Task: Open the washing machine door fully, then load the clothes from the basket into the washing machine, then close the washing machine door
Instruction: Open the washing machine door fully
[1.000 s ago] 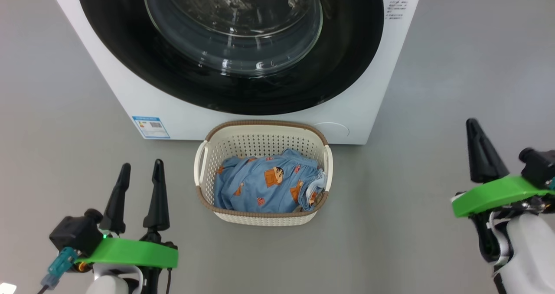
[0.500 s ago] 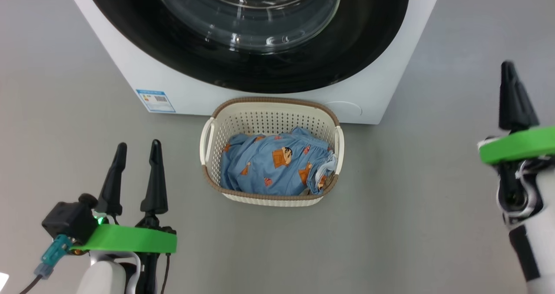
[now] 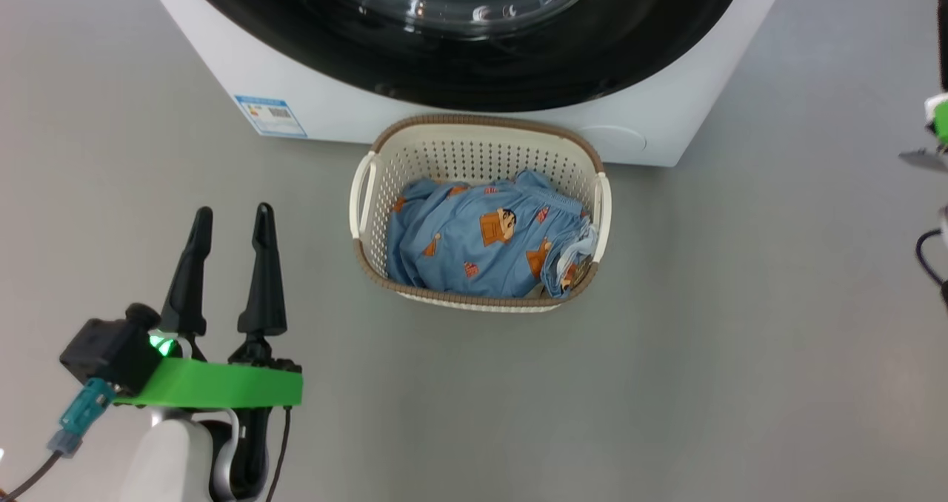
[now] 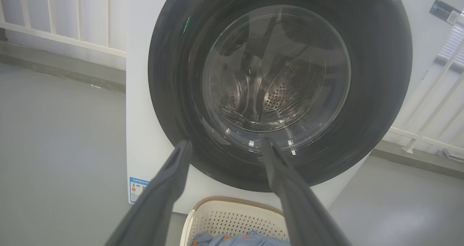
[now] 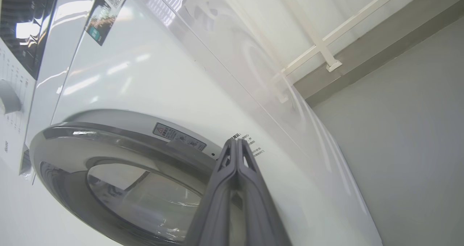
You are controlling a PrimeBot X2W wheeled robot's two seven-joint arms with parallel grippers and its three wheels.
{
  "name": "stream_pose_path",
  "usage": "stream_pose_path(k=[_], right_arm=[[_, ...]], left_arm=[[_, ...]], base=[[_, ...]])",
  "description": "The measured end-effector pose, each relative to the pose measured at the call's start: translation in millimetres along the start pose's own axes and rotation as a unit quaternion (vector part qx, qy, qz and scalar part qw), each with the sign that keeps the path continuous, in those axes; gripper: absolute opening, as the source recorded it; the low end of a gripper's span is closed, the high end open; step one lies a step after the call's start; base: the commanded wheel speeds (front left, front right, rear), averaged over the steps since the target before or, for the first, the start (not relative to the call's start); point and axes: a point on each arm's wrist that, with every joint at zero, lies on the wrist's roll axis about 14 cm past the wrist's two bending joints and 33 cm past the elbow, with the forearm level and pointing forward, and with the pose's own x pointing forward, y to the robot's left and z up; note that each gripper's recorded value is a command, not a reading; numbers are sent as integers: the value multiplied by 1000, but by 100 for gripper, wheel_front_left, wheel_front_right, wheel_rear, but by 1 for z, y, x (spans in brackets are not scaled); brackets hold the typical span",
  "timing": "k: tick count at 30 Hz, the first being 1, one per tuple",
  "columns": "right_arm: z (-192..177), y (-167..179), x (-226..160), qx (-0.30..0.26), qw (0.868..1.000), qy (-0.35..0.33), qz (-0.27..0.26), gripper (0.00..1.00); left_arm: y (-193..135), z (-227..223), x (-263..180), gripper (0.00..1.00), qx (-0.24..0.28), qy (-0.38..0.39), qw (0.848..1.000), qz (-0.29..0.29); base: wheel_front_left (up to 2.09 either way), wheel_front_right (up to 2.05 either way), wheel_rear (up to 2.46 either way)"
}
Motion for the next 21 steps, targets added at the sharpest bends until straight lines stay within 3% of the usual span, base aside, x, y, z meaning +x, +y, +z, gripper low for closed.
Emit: stream_pose_path(k=[10,14,21], right_arm=[[-28,9,47,98,990,98,23,0],[-40,7,56,106,986,130,24,0],[-53,17,76,210,963,165,46,0]], left_arm=[[4,-5,19,100,3,-6,1000,-3],[6,-6,23,100,5,-8,1000,-3],[18,-14,22,100,7,2,1000,13]], base=[[0,0,0],[0,0,0],[0,0,0]])
